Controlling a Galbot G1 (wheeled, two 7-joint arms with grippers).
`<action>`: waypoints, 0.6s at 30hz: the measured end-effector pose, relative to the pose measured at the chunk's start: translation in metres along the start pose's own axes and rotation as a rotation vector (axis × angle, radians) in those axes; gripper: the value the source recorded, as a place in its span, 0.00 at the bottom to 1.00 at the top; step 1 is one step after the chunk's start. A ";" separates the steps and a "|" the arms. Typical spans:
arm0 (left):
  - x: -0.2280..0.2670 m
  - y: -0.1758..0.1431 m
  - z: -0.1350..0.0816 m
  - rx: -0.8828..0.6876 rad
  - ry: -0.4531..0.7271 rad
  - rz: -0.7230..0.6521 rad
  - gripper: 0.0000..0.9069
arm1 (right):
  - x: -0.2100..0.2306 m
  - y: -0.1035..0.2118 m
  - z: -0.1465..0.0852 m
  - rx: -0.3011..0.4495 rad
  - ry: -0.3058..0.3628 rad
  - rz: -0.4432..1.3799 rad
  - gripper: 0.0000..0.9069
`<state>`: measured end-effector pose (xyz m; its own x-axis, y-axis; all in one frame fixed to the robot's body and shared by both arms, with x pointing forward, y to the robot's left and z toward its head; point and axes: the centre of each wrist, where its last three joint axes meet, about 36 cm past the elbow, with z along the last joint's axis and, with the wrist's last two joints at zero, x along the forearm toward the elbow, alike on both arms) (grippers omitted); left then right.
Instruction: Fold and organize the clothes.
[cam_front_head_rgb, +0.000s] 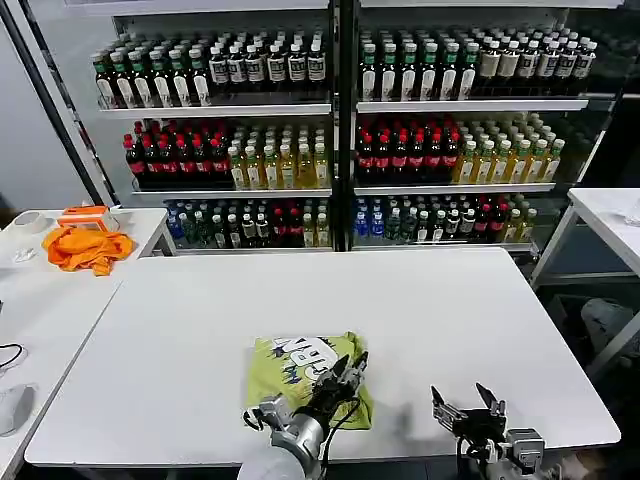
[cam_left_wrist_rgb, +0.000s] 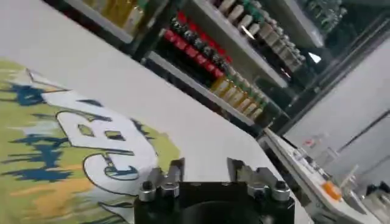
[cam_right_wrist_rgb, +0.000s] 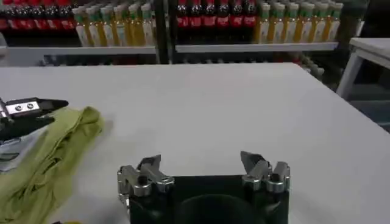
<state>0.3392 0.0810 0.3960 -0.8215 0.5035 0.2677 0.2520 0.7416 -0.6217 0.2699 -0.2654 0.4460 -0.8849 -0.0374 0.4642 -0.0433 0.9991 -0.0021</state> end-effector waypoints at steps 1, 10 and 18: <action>0.001 0.000 -0.001 -0.009 -0.006 -0.001 1.00 | 0.000 0.000 0.000 0.000 -0.002 0.001 1.00; 0.031 0.027 -0.028 -0.113 -0.073 -0.103 1.00 | -0.002 0.001 0.000 -0.013 -0.011 -0.003 1.00; 0.060 0.071 -0.047 -0.159 -0.070 -0.257 1.00 | -0.003 0.001 0.002 -0.023 -0.014 -0.007 1.00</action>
<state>0.3321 0.1846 0.4025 -0.9006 0.2624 0.3465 0.1035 0.9038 -0.4153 0.2721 -0.2642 0.4428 -0.8910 -0.0441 0.4518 -0.0387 0.9990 0.0212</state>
